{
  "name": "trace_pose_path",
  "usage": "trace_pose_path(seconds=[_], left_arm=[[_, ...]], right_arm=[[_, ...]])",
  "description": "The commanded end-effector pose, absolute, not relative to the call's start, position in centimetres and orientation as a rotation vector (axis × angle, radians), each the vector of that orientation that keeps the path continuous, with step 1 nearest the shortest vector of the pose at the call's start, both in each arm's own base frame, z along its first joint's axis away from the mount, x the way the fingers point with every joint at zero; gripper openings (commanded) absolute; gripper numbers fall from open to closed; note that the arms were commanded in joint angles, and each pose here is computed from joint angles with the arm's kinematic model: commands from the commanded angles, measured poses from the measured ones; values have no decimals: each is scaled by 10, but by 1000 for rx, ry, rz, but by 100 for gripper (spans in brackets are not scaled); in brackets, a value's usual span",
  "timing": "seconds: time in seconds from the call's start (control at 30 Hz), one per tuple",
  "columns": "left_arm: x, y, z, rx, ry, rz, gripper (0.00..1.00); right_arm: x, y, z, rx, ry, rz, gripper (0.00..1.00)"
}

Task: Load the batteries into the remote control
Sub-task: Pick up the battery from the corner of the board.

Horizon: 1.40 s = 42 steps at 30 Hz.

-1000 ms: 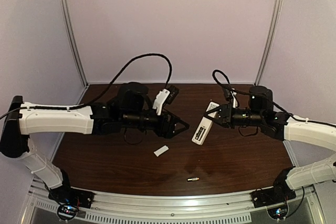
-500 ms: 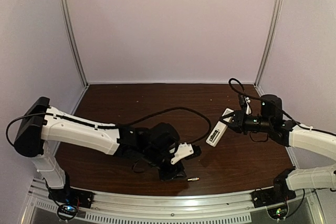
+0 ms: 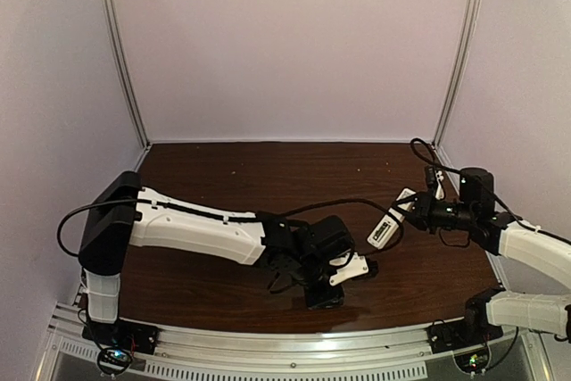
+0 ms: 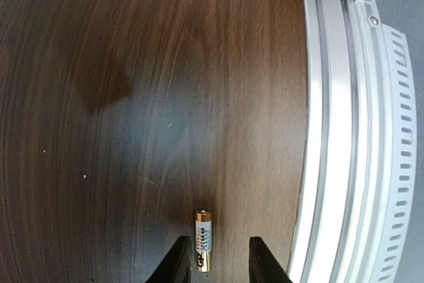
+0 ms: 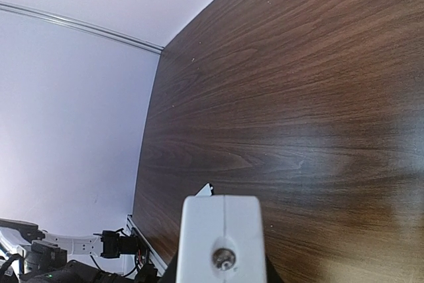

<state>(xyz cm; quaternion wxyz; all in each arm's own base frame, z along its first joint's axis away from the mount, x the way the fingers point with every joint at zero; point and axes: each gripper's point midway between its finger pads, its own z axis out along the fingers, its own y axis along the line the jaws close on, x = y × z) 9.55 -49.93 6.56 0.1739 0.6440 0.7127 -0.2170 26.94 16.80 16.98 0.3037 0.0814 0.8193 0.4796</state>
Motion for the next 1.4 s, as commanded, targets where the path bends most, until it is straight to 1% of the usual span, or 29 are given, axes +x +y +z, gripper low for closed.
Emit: trace_pose_path(seconds=[0.0,0.13,0.4,0.47,0.57,0.6,0.63,0.77,0.9,1.0,1.13,1.23,1.37], left_arm=[[98,-499,48,1886,2045,-512,32],[103,-498,32,1900,2081,-431,30],[110,-493,14,1905,2132,-333,22],[111,-489,9,1904,2153,-306,19],[117,-480,3,1858,2212,-246,8],[123,-476,3,1803,2258,-226,3],[129,-472,4,1742,2306,-219,0],[164,-458,30,1398,2440,-274,0],[197,-441,76,963,2486,-436,0],[216,-417,97,638,2500,-432,0],[226,-367,94,49,2609,-285,0],[220,-347,86,-189,2639,-282,0],[224,-319,83,-507,2597,-347,0]], right_arm=[[268,164,169,188,2163,1279,0],[269,162,167,187,2167,1281,0],[271,163,168,175,2171,1285,0],[271,162,168,174,2171,1284,0],[271,163,167,170,2172,1284,0],[272,163,168,168,2169,1285,0],[272,163,167,169,2169,1286,0],[273,164,170,163,2161,1294,0],[273,165,171,158,2161,1298,0],[273,165,172,155,2156,1302,0],[273,165,174,152,2151,1304,0],[273,165,175,151,2149,1306,0],[270,165,176,148,2148,1304,0]])
